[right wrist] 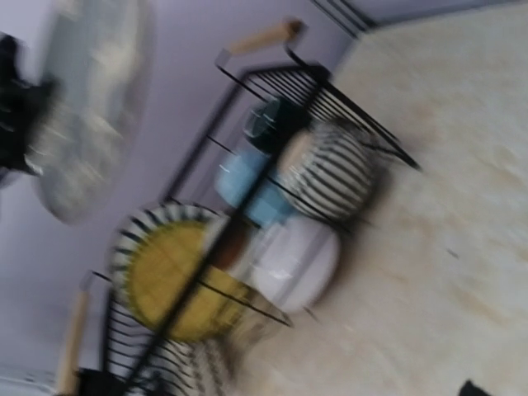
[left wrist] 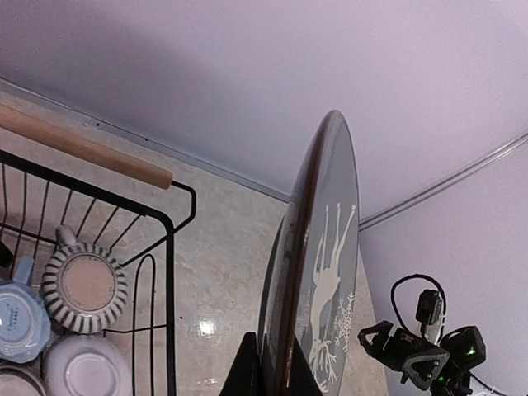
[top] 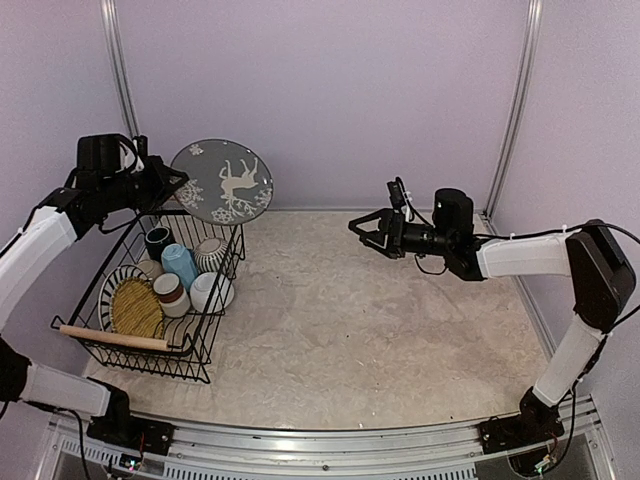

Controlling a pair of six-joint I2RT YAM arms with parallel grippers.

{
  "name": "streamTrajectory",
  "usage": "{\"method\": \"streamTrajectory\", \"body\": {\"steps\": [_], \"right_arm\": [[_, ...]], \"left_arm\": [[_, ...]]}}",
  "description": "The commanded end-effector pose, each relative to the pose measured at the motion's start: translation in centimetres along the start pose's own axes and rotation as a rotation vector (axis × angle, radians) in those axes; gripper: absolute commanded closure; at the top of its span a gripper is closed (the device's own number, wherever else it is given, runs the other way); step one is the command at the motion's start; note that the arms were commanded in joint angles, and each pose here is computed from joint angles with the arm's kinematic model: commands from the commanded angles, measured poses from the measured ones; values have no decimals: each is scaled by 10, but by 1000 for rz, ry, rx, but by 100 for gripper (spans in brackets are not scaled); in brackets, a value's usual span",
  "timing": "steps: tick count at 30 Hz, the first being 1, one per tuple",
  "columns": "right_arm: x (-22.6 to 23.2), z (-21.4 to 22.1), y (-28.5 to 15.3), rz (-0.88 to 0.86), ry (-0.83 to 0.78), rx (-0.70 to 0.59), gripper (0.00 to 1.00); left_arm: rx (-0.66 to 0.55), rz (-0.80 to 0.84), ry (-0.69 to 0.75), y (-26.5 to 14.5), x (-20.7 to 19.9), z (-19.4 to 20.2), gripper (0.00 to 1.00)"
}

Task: Unload the mixed dishes from the dish rack
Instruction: Pass from the left arm to the right

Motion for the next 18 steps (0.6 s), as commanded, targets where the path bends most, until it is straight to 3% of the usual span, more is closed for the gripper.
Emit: {"method": "streamTrajectory", "body": {"steps": [1, 9, 18], "right_arm": [[17, -17, 11, -139, 52, -30, 1], [7, -18, 22, -111, 72, -32, 3], [-19, 1, 24, -39, 121, -15, 15]], "left_arm": [[-70, 329, 13, 28, -47, -3, 100], [122, 407, -27, 111, -61, 57, 100], [269, 480, -89, 148, -71, 101, 100]]}}
Point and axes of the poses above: each gripper's point midway between its finger pads, its own y axis out along the fingers, its own x axis along the line the jaws close on, z = x × y, the point moved 8 cm from there along -y, back along the fingers, and after that the axes turned 3 degrees about y, right-handed, at the moved point
